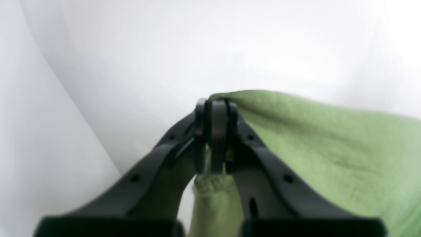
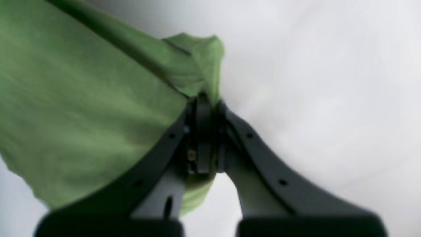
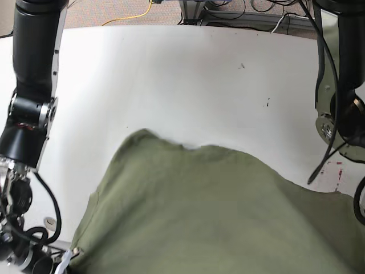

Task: Layout the t-shirt on the table in an organized manner, then fold the t-shirt properly
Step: 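Swing the shirt over the table and lay it flat, collar by the right gripper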

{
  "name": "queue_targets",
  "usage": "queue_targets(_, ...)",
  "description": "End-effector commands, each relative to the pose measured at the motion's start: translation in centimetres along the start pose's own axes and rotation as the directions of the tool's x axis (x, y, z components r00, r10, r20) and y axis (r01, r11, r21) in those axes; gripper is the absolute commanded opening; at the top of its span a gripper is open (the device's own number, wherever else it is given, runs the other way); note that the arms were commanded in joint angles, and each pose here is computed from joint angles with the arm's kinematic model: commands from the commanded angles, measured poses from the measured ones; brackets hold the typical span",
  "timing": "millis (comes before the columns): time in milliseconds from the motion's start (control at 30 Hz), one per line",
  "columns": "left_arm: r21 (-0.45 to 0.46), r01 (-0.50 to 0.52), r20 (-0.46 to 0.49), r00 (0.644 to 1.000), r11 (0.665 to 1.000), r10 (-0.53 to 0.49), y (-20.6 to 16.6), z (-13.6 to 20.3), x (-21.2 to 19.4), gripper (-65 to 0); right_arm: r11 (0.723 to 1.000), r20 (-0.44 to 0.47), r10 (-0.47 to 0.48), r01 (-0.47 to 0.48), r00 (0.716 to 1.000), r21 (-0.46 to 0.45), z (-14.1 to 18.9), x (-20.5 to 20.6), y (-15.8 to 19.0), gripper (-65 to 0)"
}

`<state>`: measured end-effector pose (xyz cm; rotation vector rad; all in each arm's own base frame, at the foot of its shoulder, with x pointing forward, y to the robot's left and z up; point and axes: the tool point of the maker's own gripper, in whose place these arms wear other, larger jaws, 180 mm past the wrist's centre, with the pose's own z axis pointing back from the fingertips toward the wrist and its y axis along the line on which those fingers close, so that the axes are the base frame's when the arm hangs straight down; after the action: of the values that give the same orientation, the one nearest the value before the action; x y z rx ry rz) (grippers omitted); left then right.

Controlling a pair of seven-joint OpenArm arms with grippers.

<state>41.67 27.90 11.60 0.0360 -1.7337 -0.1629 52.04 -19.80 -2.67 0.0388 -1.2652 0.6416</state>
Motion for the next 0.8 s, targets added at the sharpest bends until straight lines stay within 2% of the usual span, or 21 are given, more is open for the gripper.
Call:
queue_targets(0, -0.004, 0.008, 0.114, 0.994, 1.0, -0.007, 0.3, 0.0, 4.6, -65.0, 0.998, 0.09, 0.037, -0.032, 0.995, -0.056, 2.2, 5.2, -2.8, -65.0)
queue_targets(200, -0.04, -0.01, 0.193, 0.981, 0.999, 0.017, 0.4, -0.7, 8.7, -65.0, 0.987, 0.109, 0.113, -0.099, 0.988, -0.128, 5.2, 11.0, -5.2, -65.0)
queue_targets(367, -0.077, -0.021, 0.205, 0.978, 0.997, 0.036, -0.3, -1.5, 9.9, -65.0, 0.982, 0.092, 0.113, -0.098, 0.989, -0.159, 6.7, 11.9, -6.2, -65.0)
queue_targets(567, -0.089, -0.001, 0.185, 0.983, 0.996, 0.018, -1.0, -1.9, 9.4, -65.0, 0.977, 0.055, 0.093, -0.08, 0.994, -0.196, 7.9, 8.7, -6.6, -65.0)
queue_targets(767, -0.087, 0.006, 0.114, 0.993, 0.996, 0.004, -1.6, -2.4, 5.5, -65.0, 0.977, -0.003, 0.077, -0.076, 0.997, -0.198, 7.6, 2.8, -4.6, -65.0)
